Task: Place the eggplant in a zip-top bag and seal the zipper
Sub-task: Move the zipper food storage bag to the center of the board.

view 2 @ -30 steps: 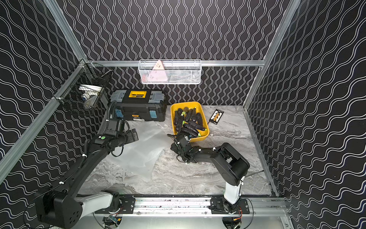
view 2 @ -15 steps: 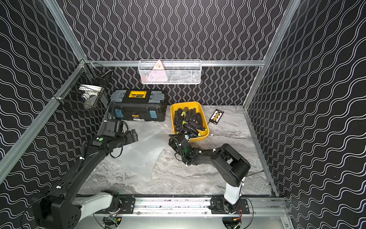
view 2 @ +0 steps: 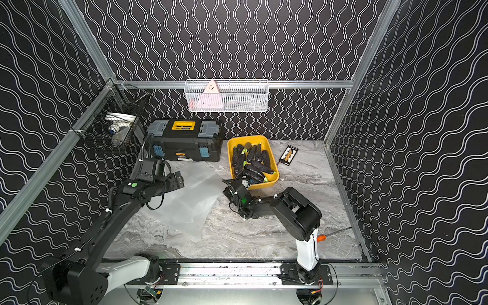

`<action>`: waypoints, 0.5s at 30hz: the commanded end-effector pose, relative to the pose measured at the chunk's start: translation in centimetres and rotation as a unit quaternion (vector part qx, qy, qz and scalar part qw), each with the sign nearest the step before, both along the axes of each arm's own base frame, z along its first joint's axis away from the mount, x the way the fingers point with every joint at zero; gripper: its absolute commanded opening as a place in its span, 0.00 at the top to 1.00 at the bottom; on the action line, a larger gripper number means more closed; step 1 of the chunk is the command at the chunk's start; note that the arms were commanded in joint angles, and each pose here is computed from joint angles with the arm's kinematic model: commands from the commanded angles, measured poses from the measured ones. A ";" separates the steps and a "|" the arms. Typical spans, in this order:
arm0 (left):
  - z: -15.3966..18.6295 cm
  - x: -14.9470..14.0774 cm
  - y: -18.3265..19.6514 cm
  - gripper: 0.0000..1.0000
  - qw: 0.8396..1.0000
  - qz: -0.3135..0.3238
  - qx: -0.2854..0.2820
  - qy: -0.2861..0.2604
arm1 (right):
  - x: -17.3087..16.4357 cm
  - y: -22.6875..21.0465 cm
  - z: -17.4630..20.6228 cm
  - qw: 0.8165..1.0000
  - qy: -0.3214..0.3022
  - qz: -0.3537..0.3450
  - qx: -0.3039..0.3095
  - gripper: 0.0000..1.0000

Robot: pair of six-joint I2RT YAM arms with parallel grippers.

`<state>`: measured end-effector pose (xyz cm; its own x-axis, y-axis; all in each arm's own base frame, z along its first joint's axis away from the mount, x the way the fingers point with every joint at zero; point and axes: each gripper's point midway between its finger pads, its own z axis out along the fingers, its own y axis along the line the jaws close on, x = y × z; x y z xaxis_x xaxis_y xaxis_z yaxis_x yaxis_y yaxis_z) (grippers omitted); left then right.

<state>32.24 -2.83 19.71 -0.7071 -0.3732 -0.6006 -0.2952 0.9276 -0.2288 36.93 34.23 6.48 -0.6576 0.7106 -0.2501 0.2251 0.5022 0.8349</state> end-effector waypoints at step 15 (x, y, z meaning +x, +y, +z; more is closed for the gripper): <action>1.2 1.8 0.8 0.06 0.999 0.012 0.029 -0.004 | -7.3 -9.3 8.4 0.993 0.004 0.032 -0.109 1.00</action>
<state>33.79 -2.46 20.61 -0.6932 -0.3725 -0.6170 -0.3132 0.9267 -0.2075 32.19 28.68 17.65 -0.6582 0.6631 -0.3564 0.1085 0.5521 0.8267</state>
